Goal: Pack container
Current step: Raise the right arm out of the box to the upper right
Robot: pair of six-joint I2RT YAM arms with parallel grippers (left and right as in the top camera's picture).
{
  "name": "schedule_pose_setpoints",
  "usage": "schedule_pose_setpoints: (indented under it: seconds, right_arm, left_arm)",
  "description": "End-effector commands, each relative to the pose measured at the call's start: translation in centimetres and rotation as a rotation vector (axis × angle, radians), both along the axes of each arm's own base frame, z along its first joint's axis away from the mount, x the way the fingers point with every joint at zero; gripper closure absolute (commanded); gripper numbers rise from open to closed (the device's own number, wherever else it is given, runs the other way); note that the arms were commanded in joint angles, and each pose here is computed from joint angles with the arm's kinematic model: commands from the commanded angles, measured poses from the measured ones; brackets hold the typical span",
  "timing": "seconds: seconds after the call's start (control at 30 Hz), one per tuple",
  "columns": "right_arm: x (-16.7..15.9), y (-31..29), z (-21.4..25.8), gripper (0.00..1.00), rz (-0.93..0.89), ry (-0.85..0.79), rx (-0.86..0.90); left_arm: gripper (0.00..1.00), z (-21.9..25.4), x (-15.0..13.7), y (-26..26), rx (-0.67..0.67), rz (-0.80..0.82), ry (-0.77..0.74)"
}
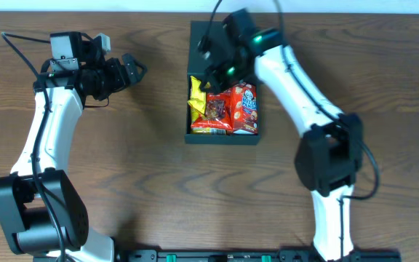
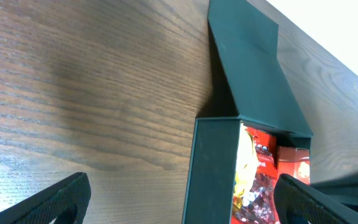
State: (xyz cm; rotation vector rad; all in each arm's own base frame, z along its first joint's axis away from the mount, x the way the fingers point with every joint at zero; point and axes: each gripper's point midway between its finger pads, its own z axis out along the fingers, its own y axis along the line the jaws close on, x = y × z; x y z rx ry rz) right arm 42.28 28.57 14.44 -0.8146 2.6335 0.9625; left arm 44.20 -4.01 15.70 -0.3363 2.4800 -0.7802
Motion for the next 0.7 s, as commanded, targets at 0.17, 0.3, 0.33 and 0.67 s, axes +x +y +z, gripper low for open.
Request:
schedule_pose_setpoints:
  seconds: [0.17, 0.3, 0.33, 0.67]
  right_arm:
    - [1.0, -10.0, 5.8, 0.98, -0.036, -0.113, 0.007]
    - [-1.1, -9.4, 3.8, 0.99, 0.066, -0.05, 0.196]
    - [-2.0, -9.0, 3.3, 0.99, 0.101, -0.034, 0.269]
    - [-5.3, -8.5, -3.3, 0.99, 0.111, 0.081, 0.354]
  left_arm:
    - [0.05, 0.2, 0.4, 0.5, 0.012, 0.018, -0.011]
    - [0.05, 0.2, 0.4, 0.5, 0.012, 0.018, -0.012]
    - [0.05, 0.2, 0.4, 0.5, 0.011, 0.018, -0.012]
    - [0.05, 0.2, 0.4, 0.5, -0.002, 0.034, -0.001]
